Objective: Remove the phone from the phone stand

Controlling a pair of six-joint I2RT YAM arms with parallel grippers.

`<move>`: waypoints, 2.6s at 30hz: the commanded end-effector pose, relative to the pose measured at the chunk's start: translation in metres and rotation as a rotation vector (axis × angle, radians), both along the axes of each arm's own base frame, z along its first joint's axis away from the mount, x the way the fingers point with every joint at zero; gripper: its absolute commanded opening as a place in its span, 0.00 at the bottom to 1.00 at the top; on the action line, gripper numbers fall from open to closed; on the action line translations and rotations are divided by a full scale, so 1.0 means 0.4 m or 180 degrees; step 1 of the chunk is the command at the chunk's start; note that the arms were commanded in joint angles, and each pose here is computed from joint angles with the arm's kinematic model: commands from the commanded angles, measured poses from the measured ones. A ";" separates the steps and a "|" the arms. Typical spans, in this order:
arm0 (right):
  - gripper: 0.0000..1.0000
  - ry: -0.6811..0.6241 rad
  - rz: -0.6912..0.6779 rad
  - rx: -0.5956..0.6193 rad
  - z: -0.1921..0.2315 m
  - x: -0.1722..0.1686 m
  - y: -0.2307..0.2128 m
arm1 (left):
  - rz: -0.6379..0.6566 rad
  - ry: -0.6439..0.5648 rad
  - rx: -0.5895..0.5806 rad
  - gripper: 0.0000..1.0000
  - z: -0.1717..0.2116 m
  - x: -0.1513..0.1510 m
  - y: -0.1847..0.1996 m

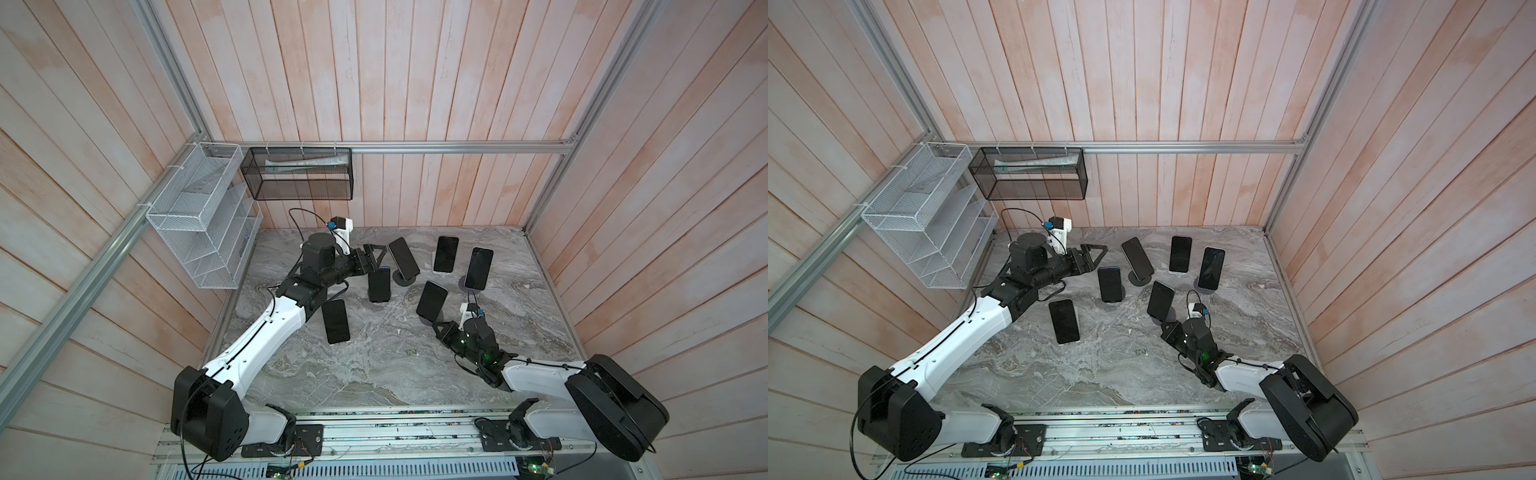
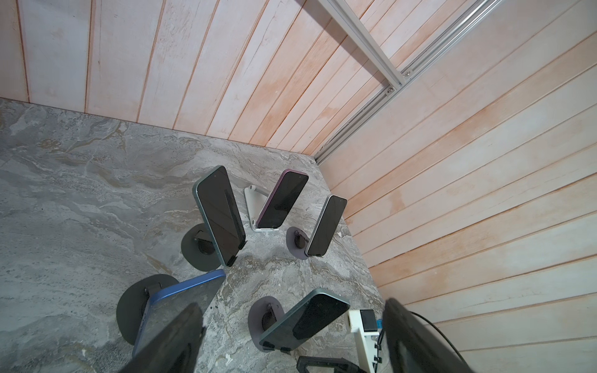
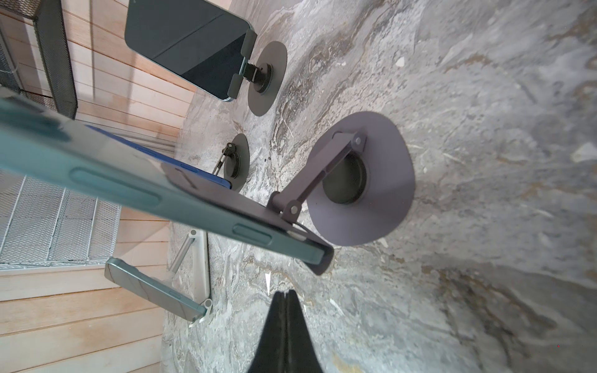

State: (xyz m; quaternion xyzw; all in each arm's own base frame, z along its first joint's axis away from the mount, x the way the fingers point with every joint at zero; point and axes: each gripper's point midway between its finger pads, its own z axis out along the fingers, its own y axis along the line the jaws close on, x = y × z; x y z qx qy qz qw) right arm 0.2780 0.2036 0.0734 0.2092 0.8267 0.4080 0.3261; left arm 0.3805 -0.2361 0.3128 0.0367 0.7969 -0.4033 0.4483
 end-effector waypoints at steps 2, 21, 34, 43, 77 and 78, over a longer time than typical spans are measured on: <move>0.00 -0.0013 0.0045 0.0063 0.012 0.009 0.014 | -0.0048 -0.0078 -0.0029 0.89 0.015 -0.010 0.001; 0.00 0.0057 0.0046 0.0187 -0.012 0.007 0.023 | -0.0101 -0.0060 -0.0058 0.89 0.014 -0.013 -0.007; 0.00 0.0091 -0.0245 0.0156 -0.027 0.021 -0.026 | -0.0091 -0.0051 -0.0061 0.89 0.013 -0.013 -0.006; 0.00 0.0052 -0.0369 0.0059 -0.025 0.026 -0.059 | -0.0069 -0.0058 -0.0041 0.89 0.010 -0.011 -0.003; 0.00 0.0200 -0.0164 0.0332 -0.039 0.037 0.025 | -0.0029 -0.0084 -0.0024 0.89 0.015 -0.010 0.003; 0.00 0.0212 -0.0180 0.0302 -0.043 0.037 0.021 | -0.0028 -0.0085 -0.0027 0.89 0.016 -0.011 0.003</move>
